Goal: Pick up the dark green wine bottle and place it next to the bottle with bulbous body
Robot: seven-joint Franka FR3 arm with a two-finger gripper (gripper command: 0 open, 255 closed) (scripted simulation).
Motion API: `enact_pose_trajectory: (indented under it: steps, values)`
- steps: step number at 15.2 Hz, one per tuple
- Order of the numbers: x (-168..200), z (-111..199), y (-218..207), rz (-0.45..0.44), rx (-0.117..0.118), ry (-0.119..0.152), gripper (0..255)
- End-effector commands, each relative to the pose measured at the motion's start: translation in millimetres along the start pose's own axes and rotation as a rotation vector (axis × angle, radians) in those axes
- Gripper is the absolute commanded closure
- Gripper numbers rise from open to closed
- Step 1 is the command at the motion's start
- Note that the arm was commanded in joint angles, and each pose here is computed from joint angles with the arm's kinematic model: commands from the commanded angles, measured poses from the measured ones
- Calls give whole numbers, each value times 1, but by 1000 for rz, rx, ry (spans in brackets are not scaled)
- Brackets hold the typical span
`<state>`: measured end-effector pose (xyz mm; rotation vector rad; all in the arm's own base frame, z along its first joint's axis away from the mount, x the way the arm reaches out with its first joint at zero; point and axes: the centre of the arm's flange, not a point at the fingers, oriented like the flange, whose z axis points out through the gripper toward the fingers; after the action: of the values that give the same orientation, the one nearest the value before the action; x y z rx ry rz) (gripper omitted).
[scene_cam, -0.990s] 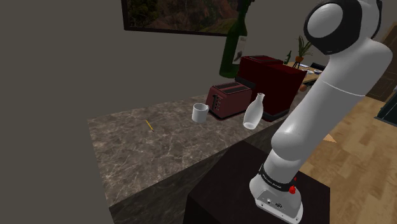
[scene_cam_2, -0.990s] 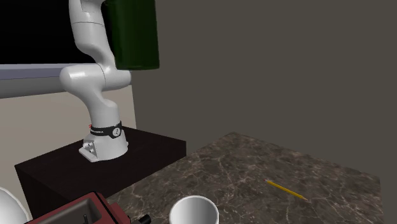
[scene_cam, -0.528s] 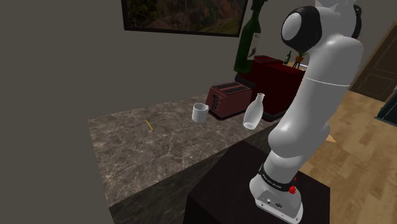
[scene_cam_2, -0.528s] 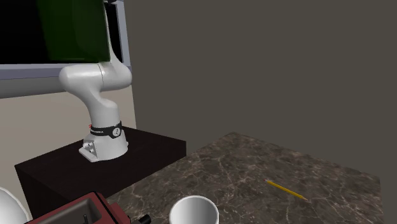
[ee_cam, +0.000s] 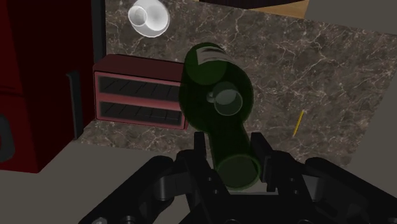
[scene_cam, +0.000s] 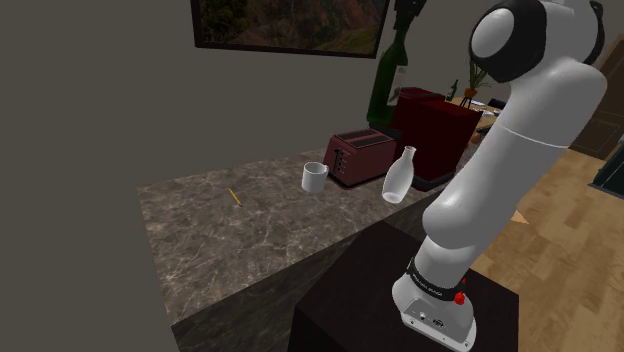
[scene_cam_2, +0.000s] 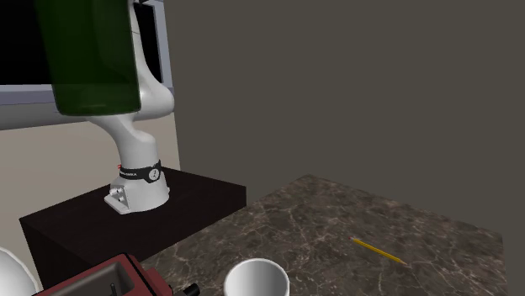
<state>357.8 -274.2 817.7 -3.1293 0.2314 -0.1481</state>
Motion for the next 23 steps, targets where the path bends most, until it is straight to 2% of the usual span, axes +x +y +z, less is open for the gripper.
enact_pose_trajectory:
  steps: [1,23]
  values:
    - [-1,11,0,-1,-1,1,255]
    - [-12,127,0,-1,-1,1,255]
